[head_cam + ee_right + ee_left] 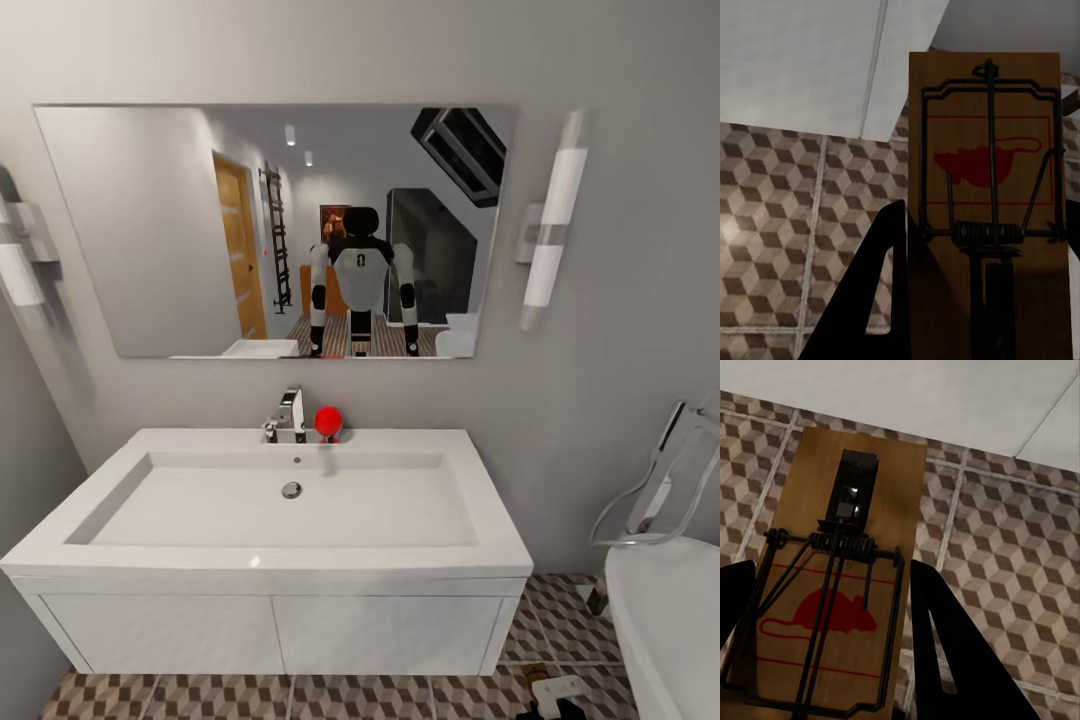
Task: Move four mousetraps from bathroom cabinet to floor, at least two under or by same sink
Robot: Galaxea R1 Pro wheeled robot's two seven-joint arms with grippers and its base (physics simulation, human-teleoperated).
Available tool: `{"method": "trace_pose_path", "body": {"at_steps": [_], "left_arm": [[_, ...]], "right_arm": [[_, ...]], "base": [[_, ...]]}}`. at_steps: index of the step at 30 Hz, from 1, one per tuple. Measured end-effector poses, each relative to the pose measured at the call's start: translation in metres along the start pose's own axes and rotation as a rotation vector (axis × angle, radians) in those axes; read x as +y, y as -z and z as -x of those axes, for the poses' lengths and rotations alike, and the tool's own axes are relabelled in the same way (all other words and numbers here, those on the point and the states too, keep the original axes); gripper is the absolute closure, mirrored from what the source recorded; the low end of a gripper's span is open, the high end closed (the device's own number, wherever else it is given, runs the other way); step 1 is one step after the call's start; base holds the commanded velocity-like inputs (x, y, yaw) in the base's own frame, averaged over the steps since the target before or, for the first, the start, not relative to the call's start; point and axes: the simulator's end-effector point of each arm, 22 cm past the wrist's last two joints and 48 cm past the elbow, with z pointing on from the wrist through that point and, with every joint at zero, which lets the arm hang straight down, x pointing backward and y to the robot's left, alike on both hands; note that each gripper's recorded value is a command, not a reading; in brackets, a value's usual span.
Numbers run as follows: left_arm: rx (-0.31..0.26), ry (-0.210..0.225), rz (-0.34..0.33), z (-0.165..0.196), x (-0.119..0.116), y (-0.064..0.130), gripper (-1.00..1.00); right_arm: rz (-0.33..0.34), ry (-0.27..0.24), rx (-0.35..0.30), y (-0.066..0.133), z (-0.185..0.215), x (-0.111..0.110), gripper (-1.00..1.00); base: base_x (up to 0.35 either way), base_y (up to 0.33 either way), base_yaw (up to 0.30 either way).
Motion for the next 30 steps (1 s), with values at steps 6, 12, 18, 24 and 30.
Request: {"method": "trace_pose_path", "body": {"at_steps": [6, 12, 18, 24, 30], "left_arm": [[0.000, 0.004, 0.003, -0.002, 0.001, -0.006, 1.00], [0.001, 0.007, -0.001, -0.006, -0.004, -0.011, 1.00], [0.000, 0.008, 0.003, -0.009, -0.002, -0.018, 1.00], [-0.001, 0.008, 0.004, -0.011, 0.000, -0.024, 1.00], [0.000, 0.009, 0.005, -0.015, 0.000, -0.031, 1.00]], "right_arm": [[0.000, -0.001, 0.000, -0.006, -0.003, 0.001, 1.00], [-0.001, -0.003, 0.000, -0.012, -0.005, 0.003, 1.00], [0.000, -0.001, 0.000, -0.018, -0.009, 0.004, 1.00], [-0.002, -0.002, -0.004, -0.024, -0.011, 0.004, 1.00], [-0.002, -0.002, -0.004, -0.030, -0.015, 0.005, 1.00]], "base": [[0.000, 0.000, 0.000], [0.000, 0.000, 0.000], [0.000, 0.000, 0.000], [0.000, 0.000, 0.000], [0.000, 0.000, 0.000]]}}
